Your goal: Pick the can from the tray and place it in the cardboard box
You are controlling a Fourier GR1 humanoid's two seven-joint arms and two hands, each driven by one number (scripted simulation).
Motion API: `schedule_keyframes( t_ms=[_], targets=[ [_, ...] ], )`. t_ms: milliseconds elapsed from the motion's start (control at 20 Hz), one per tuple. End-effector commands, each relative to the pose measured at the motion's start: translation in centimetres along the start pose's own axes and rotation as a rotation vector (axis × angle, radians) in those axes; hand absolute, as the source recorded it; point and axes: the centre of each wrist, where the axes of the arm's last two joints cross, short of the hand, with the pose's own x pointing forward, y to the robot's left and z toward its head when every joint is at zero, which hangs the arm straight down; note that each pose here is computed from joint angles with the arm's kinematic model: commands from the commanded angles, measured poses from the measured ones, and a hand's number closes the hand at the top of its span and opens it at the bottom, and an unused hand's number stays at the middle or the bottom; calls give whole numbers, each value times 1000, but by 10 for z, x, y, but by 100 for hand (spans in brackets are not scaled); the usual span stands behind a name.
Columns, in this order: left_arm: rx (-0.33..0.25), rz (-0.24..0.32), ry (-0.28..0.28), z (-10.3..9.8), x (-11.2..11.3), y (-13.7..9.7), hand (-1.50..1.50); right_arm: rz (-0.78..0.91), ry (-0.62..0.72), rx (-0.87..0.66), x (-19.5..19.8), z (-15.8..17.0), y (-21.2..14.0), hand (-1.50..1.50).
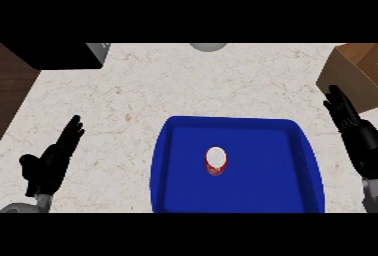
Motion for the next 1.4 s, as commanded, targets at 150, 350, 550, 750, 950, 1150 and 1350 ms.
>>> schedule_keyframes(
  t_ms=[150, 350, 550, 750, 950, 1150, 1350],
  targets=[
    [189, -249, -52, -20, 32, 47, 0, -232, -104, 363, 9, -17, 70, -150],
    [165, -286, -21, -17, 26, 47, 0, 459, -369, 572, 54, -26, 42, -150],
    [235, -296, -7, -29, 41, 37, 0, 17, -291, 623, -42, -2, 110, -150],
    [250, -337, 14, -24, 37, 43, 0, -123, -401, 670, -71, -16, 77, -150],
    [260, -318, 16, -25, 37, 50, 0, 87, -507, 726, -67, -48, 78, -150],
    [241, -341, 9, -29, 42, 44, 0, 444, -506, 786, -34, -77, 59, -150],
    [255, -335, 26, -28, 31, 49, 0, 568, -473, 936, -1, -91, 75, -150]
  ],
)
